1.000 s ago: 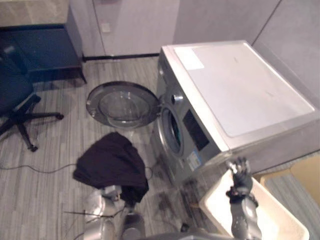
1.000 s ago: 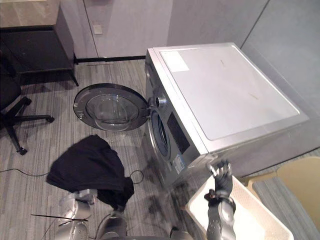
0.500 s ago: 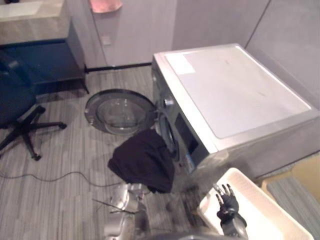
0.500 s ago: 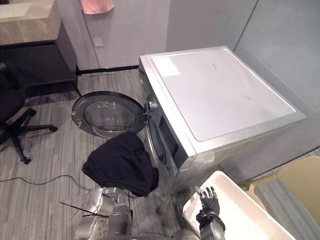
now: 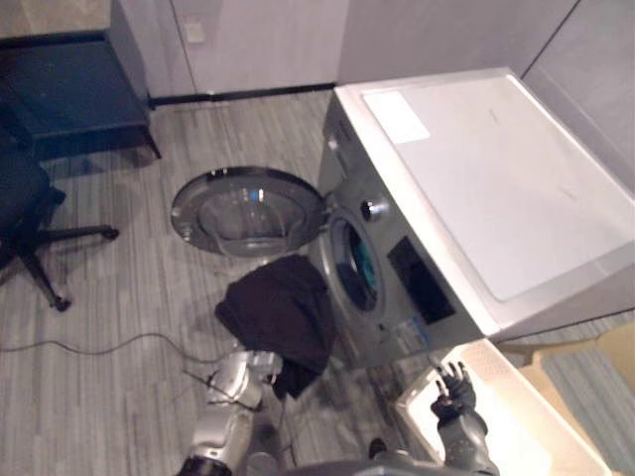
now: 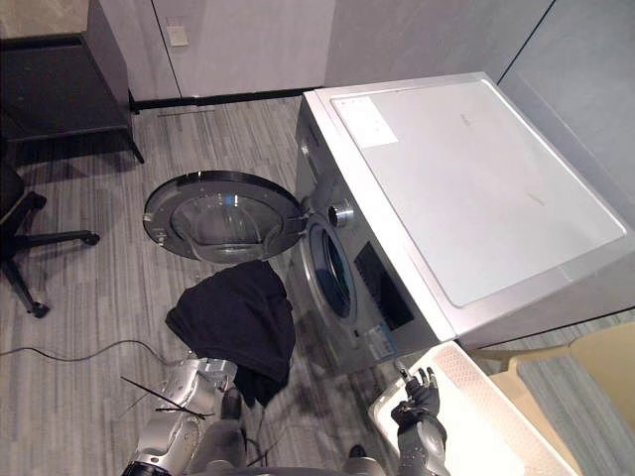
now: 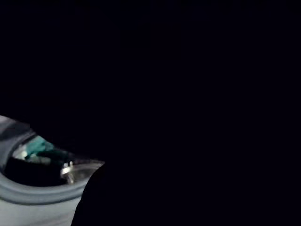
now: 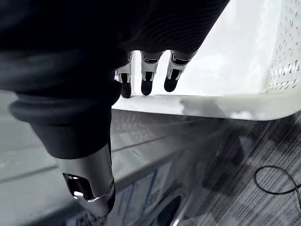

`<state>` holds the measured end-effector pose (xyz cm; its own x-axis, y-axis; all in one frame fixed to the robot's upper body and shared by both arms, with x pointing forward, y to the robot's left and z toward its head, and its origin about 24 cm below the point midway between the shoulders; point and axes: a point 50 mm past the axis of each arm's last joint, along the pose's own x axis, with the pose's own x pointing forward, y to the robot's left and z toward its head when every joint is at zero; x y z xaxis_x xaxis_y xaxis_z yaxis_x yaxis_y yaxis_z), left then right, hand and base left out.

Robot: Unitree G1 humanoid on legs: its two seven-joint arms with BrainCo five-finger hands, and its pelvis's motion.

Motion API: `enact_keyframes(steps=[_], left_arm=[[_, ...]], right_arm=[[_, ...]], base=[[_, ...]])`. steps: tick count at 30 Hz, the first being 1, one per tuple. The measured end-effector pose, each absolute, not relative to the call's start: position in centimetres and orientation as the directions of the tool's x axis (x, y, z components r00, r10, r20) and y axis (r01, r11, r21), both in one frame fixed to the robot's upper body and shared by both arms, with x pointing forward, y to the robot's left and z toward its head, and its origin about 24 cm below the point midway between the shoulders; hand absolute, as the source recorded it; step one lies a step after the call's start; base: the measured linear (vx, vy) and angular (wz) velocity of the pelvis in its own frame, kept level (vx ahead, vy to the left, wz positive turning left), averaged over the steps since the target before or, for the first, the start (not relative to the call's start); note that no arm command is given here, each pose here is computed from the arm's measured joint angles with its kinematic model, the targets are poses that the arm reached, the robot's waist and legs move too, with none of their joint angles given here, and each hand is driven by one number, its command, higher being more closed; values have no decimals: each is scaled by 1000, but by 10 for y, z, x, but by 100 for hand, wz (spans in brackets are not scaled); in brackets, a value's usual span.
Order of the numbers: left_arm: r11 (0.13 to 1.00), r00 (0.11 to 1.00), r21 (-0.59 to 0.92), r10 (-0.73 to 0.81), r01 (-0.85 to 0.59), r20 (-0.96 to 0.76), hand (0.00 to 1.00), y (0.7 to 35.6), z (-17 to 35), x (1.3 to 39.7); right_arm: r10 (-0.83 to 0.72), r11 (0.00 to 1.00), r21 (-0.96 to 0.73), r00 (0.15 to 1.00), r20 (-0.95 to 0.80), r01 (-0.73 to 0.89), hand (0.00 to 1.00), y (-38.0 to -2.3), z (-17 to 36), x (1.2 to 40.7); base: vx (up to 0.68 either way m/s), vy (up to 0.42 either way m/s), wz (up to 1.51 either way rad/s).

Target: Pick up the laundry basket with both hands and put the clothes into the washing machine.

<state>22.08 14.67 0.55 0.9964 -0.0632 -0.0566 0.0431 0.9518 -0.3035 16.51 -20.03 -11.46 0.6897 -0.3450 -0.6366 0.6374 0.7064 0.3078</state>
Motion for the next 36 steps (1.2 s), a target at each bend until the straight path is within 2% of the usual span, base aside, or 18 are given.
enact_keyframes(steps=[4, 6, 9, 16, 19, 24, 29, 33, 36], left_arm=[[963, 996, -270, -27, 2, -90, 100, 161, -1, 212], [964, 995, -264, 16, -40, -94, 100, 171, -1, 209], [967, 996, -249, 28, -50, -90, 100, 174, -1, 209], [937, 998, -348, -5, -20, -70, 100, 144, 2, 219], [935, 998, -355, -21, 0, -57, 100, 140, 4, 221], [911, 993, -410, -19, -31, -116, 100, 132, -8, 201], [916, 991, -399, -12, -42, -130, 100, 137, -10, 201], [916, 991, -393, 26, -76, -131, 100, 145, -10, 201], [932, 989, -347, 64, -107, -134, 100, 162, -10, 200]], right_arm=[[-308, 734, 295, 687, -658, 612, 0, -194, -118, 161], [-239, 767, 328, 720, -651, 552, 0, -180, -117, 166], [-229, 760, 343, 721, -653, 552, 0, -175, -116, 166], [-305, 740, 361, 761, -572, 568, 0, -197, -100, 178], [-328, 720, 339, 728, -602, 605, 0, -200, -106, 165], [-349, 697, 339, 712, -609, 632, 0, -198, -103, 140], [-381, 679, 350, 717, -584, 646, 0, -203, -98, 150], [-456, 644, 336, 697, -553, 687, 0, -222, -96, 159], [-431, 636, 332, 678, -595, 696, 0, -214, -105, 160]], base=[[9, 208, -14], [21, 84, -10], [54, -64, -19], [97, -54, -9], [110, -69, 0], [186, 17, -63], [113, 219, -74], [59, 377, -67], [37, 390, -94]])
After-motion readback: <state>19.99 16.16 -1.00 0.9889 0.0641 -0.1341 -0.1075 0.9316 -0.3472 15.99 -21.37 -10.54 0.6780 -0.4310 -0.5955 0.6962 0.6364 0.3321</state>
